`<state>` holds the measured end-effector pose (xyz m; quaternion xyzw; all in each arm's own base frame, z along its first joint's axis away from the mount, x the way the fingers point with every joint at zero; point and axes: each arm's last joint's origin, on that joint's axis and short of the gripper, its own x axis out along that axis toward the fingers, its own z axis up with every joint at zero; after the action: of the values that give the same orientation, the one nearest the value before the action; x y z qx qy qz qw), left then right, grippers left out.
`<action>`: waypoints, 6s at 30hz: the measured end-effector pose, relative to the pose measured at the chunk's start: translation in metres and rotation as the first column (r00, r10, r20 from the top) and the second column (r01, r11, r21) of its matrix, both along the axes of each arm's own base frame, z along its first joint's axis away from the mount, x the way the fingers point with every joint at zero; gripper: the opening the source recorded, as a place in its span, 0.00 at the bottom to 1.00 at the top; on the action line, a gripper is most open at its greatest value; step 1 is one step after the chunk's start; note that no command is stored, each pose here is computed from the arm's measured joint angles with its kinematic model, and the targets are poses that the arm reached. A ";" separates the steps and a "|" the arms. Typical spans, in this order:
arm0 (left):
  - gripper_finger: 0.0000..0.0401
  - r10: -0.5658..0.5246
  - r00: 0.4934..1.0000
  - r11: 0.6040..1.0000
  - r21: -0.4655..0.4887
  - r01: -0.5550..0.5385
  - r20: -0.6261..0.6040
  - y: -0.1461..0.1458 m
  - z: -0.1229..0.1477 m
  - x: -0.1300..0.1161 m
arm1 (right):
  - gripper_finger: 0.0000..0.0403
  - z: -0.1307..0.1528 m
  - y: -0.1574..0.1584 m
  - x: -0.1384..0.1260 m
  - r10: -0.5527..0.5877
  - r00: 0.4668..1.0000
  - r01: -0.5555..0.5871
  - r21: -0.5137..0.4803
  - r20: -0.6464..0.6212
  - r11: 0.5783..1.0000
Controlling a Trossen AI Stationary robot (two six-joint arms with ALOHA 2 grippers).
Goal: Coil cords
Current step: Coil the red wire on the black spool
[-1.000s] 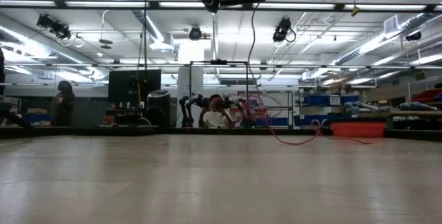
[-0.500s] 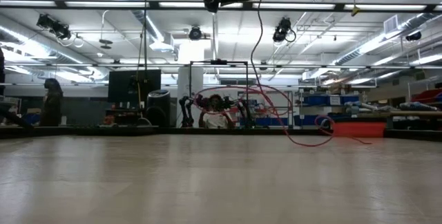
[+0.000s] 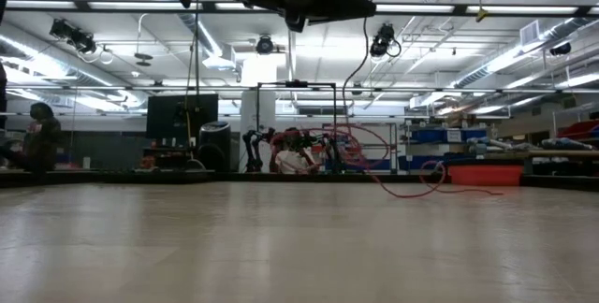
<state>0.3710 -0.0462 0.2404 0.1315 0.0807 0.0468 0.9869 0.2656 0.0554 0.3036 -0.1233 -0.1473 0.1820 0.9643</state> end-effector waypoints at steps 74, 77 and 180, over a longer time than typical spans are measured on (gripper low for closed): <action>0.00 0.118 0.993 0.983 0.142 -0.120 0.020 0.003 0.031 -0.019 | 0.00 -0.066 -0.049 0.006 0.297 0.859 -0.136 0.374 -0.417 0.918; 0.00 0.076 0.997 0.988 0.133 -0.080 0.034 0.002 0.026 -0.014 | 0.00 -0.065 -0.048 0.010 0.334 0.874 -0.205 0.356 -0.354 0.912; 0.00 0.051 0.988 0.977 -0.195 -0.080 -0.148 0.002 0.004 0.005 | 0.00 -0.022 -0.024 -0.002 0.101 0.986 -0.117 0.117 0.134 0.986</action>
<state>0.3760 -0.0446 0.2442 0.0316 0.1595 0.0617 0.9848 0.2632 0.0319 0.2819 -0.0662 -0.2265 0.2170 0.9472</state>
